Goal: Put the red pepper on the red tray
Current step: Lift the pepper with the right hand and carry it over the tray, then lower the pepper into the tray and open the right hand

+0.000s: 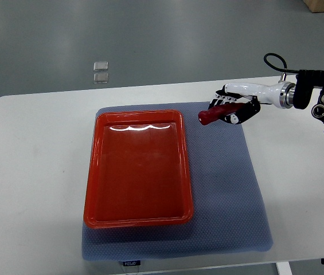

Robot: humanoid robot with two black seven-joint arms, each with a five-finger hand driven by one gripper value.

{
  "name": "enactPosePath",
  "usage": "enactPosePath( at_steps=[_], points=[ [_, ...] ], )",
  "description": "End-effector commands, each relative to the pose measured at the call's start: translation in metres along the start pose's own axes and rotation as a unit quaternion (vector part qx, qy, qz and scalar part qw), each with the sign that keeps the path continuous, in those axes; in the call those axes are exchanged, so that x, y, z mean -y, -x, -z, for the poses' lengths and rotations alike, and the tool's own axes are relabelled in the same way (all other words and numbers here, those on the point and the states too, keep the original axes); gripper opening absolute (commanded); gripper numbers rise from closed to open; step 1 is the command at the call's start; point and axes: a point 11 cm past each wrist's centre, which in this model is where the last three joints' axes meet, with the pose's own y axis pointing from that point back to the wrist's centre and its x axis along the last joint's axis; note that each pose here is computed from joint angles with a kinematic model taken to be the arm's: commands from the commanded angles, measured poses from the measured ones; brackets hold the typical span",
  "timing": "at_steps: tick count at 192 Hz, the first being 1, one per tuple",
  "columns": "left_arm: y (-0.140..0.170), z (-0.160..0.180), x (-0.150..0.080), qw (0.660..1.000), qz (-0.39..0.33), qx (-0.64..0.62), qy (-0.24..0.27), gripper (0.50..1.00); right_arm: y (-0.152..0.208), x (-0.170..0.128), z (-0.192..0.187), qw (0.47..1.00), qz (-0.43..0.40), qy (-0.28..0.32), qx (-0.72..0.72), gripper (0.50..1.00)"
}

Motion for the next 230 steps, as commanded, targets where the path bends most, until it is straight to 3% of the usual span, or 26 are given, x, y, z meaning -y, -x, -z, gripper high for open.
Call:
enactPosePath(
  at_steps=[1, 36, 91, 143, 181, 184, 199, 208, 209, 230],
  points=[
    [0.001, 0.000, 0.000, 1.000, 0.001, 0.000, 0.000, 1.000, -0.004, 0.009, 0.016, 1.000, 0.002, -0.015, -0.007, 0.500],
    [0.003, 0.000, 0.000, 1.000, 0.004, 0.000, 0.001, 1.000, 0.005, 0.056, 0.067, 0.998, 0.019, -0.052, -0.025, 0.500],
    [0.004, 0.000, 0.000, 1.000, 0.006, 0.002, 0.000, 1.000, 0.056, 0.118, 0.119, 0.994, 0.063, -0.078, -0.035, 0.500],
    [0.004, -0.001, 0.000, 1.000, 0.006, 0.000, 0.001, 1.000, 0.106, 0.136, 0.132, 0.992, 0.087, -0.095, -0.015, 0.500],
    [0.004, 0.000, 0.000, 1.000, 0.006, 0.001, 0.000, 1.000, 0.118, 0.137, 0.121, 0.992, 0.085, -0.089, -0.009, 0.500],
    [0.004, -0.001, 0.000, 1.000, 0.006, 0.001, 0.001, 1.000, 0.119, 0.137, 0.121, 0.993, 0.083, -0.089, -0.008, 0.543],
    [0.004, -0.001, 0.000, 1.000, 0.006, 0.000, 0.001, 1.000, 0.122, 0.137, 0.118, 0.993, 0.080, -0.088, -0.004, 0.652],
    [0.004, -0.001, 0.000, 1.000, 0.006, 0.000, 0.001, 1.000, 0.122, 0.137, 0.118, 0.993, 0.080, -0.088, -0.004, 0.652],
    [0.003, 0.000, 0.000, 1.000, 0.005, 0.000, 0.000, 1.000, 0.124, 0.137, 0.117, 0.993, 0.081, -0.088, -0.002, 0.716],
    [0.001, 0.000, 0.000, 1.000, 0.001, 0.000, 0.000, 1.000, 0.126, 0.137, 0.116, 0.993, 0.082, -0.087, 0.002, 0.844]
  ],
)
